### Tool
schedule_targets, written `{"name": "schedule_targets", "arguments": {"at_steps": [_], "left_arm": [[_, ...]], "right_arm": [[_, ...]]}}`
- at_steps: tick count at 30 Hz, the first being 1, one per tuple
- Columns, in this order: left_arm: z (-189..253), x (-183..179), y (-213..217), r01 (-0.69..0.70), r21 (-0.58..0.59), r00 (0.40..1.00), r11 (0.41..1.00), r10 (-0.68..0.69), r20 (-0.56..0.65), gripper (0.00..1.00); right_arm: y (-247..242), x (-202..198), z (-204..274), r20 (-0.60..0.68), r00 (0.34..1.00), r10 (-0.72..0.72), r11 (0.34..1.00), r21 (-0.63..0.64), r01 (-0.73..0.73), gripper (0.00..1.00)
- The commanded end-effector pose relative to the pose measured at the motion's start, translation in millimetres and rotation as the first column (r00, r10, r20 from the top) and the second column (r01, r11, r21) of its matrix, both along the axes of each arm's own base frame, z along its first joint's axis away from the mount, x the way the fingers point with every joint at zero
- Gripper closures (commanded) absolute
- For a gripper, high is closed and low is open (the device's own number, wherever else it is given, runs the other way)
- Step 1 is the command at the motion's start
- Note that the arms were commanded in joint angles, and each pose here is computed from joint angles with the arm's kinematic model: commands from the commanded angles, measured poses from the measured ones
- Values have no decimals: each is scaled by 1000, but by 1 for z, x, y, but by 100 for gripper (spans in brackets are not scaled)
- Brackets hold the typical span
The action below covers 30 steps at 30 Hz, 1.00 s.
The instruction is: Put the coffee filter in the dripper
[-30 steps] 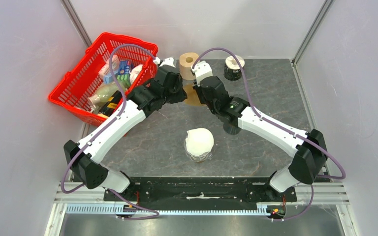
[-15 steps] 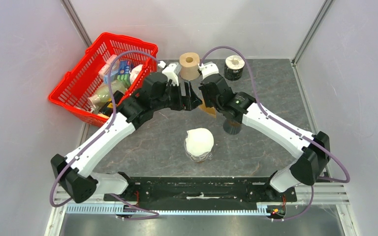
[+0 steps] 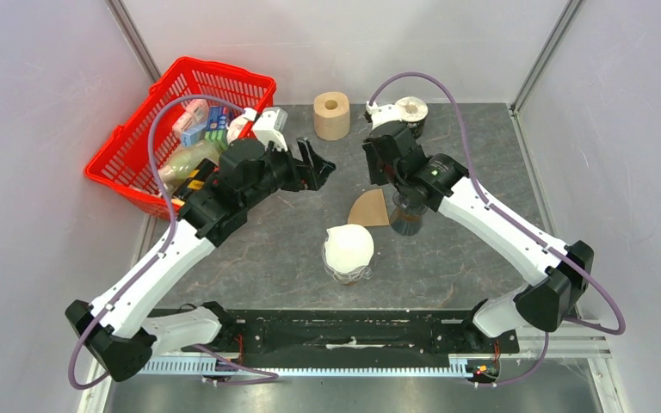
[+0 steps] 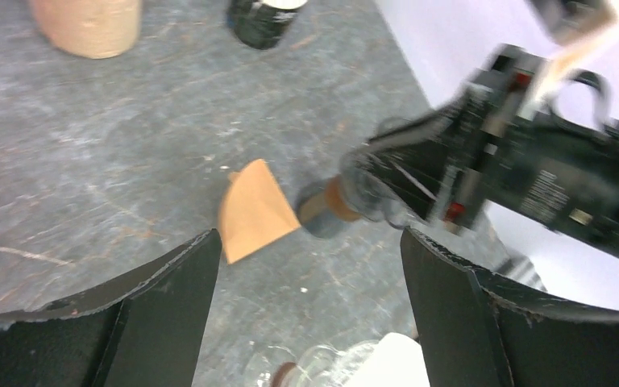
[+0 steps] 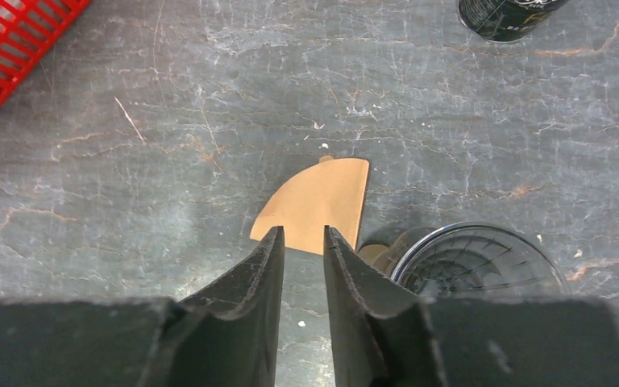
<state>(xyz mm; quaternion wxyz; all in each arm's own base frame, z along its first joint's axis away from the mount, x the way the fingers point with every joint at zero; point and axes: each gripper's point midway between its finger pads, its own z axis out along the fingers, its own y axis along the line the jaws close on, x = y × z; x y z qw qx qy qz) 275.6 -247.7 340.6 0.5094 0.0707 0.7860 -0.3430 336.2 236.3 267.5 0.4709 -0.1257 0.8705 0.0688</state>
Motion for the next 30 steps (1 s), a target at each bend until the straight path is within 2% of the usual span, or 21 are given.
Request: {"name": "schedule_targets", "arguments": {"at_steps": [1,2,4,7,9,11,13,15,19,21,25,30], "left_arm": [[-40,36,30,-203,82,974,976,210,-85,11],[-49,41,34,-218,88,967,972,227,-119,11],[-65,51,39,-224,94,954,970,238,-182,11],[-87,65,48,-231,104,935,967,251,-251,11],[-98,66,50,-217,112,928,970,241,-285,11],[-105,67,51,-210,118,928,970,236,-287,11],[-109,66,50,-195,119,933,974,222,-284,11],[-111,65,52,-190,128,934,973,220,-282,11],[-113,65,54,-186,143,937,972,219,-271,11],[-111,65,55,-187,143,939,972,220,-265,10],[-110,65,57,-189,154,941,970,223,-254,10],[-112,64,62,-194,181,942,964,235,-241,10]], "right_arm": [[-4,-1,11,6,1000,-4,999,33,4,61],[-2,2,10,2,1000,-12,999,40,12,52],[4,9,7,-17,1000,-10,999,44,10,43],[12,26,-9,-94,995,-11,999,29,14,22],[11,41,-25,-173,985,-24,998,45,32,14],[19,53,-39,-235,970,61,997,61,-48,6],[25,64,-56,-255,948,188,981,7,-193,3],[24,72,-72,-264,915,306,936,-91,-339,3],[25,87,-95,-326,865,381,871,-189,-454,3],[32,90,-106,-354,847,397,860,-179,-478,3],[36,94,-130,-432,838,333,890,-151,-431,3],[24,82,-159,-530,806,264,895,-177,-409,3]]}}
